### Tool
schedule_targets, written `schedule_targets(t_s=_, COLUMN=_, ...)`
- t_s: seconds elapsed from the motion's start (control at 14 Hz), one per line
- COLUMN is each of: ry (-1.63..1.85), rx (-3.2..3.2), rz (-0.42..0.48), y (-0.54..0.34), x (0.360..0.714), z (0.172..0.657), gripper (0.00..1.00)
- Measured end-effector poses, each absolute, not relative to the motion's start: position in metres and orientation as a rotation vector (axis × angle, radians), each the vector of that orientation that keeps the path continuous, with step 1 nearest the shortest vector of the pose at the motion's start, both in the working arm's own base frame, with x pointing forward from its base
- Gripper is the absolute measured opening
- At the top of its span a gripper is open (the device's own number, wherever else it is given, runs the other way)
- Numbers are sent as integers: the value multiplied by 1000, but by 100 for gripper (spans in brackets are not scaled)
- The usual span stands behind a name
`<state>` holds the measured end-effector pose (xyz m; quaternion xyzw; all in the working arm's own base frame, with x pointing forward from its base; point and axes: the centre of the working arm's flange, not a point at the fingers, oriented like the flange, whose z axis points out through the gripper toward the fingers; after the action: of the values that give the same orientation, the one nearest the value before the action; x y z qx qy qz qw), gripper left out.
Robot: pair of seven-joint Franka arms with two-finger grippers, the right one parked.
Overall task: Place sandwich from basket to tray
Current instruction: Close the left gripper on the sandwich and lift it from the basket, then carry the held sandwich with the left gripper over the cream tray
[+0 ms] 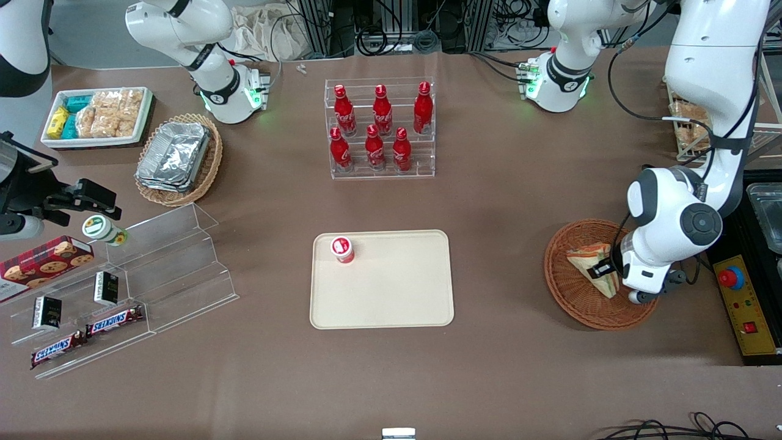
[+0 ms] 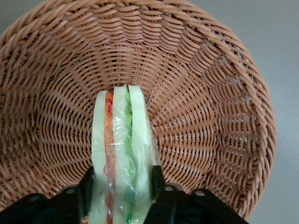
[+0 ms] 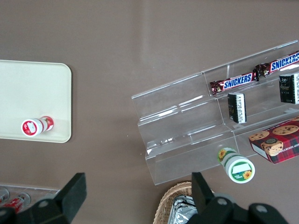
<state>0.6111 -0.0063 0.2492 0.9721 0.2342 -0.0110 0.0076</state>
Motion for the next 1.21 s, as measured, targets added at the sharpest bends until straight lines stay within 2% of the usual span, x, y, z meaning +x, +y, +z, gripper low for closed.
schedule_targets(t_s=0.21, ry=764, rx=3037, rz=-61, y=-9, x=615, z=260, gripper=22)
schedule_targets(t_s=0.29, ry=768, rx=3040, rz=-79, y=-11, x=617, z=268, gripper=19)
schedule_targets(t_s=0.5, ry=776, rx=3057, rz=-145, y=-16, x=625, z=321, gripper=19)
schedule_targets(t_s=0.79, ry=714, rx=3099, rz=-276, y=-43, x=622, z=447, gripper=19)
schedule_targets(t_s=0.93, ry=627, rx=3113, rz=-280, y=-75, x=616, z=495, gripper=15)
schedule_targets(t_s=1.07, ry=517, rx=3119, rz=-267, y=-115, x=610, z=508, gripper=15)
schedule_targets(t_s=1.21, ry=432, rx=3123, rz=-291, y=-145, x=605, z=501, gripper=15)
